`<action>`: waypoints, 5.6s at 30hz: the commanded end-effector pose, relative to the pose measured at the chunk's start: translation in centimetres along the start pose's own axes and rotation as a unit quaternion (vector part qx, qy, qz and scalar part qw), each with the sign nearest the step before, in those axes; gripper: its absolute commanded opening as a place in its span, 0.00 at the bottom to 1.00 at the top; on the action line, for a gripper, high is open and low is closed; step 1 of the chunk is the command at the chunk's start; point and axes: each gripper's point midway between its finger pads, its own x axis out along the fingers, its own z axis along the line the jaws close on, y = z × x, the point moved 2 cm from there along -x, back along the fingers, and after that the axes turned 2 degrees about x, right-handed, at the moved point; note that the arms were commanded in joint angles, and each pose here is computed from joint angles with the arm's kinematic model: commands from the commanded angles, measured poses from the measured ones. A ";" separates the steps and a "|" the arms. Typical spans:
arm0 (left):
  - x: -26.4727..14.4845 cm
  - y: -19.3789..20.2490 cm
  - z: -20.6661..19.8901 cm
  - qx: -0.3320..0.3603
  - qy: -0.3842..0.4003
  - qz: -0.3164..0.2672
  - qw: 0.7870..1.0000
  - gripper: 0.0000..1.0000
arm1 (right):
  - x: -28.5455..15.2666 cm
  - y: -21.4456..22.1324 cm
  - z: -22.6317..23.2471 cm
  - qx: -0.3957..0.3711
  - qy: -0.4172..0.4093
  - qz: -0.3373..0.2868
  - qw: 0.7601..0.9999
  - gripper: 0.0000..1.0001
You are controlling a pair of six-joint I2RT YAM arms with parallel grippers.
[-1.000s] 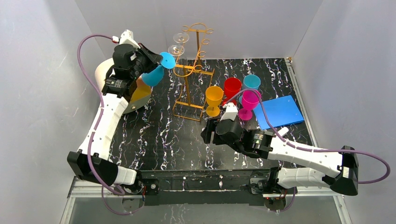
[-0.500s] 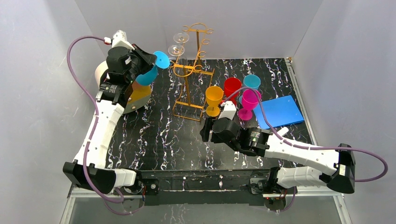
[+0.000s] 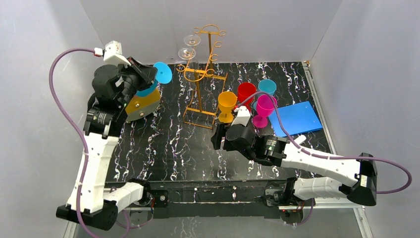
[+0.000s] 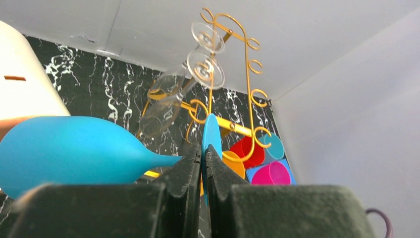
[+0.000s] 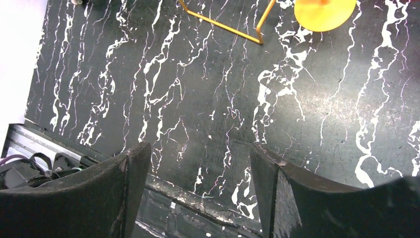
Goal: Take the wine glass off the wine glass rack
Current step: Pick up the wine glass from the wine rack, then place the wine glass at the center of the board.
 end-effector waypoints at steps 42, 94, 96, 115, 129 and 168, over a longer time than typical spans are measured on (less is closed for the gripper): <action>-8.8 18.9 -8.0 -0.062 0.369 0.280 0.884 0.00 | -6.0 -7.8 7.0 0.115 -0.454 0.014 0.884 0.42; -10.2 22.5 -8.5 -0.070 0.383 0.363 0.847 0.11 | -5.9 -8.0 5.9 0.127 -0.442 -0.024 0.888 0.01; -10.2 22.5 -8.6 -0.069 0.385 0.361 0.846 0.08 | -5.9 -8.0 5.9 0.126 -0.441 -0.026 0.888 0.01; -10.6 23.1 -9.0 -0.063 0.399 0.367 0.838 0.05 | -5.9 -7.7 6.3 0.120 -0.449 -0.011 0.886 0.01; -10.3 22.6 -9.7 -0.075 0.408 0.345 0.842 0.08 | -6.2 -7.8 6.5 0.126 -0.459 -0.008 0.879 0.01; -12.6 23.5 -8.2 0.021 0.478 0.292 0.828 0.00 | -6.8 -11.5 3.6 0.083 -0.326 -0.102 0.936 0.84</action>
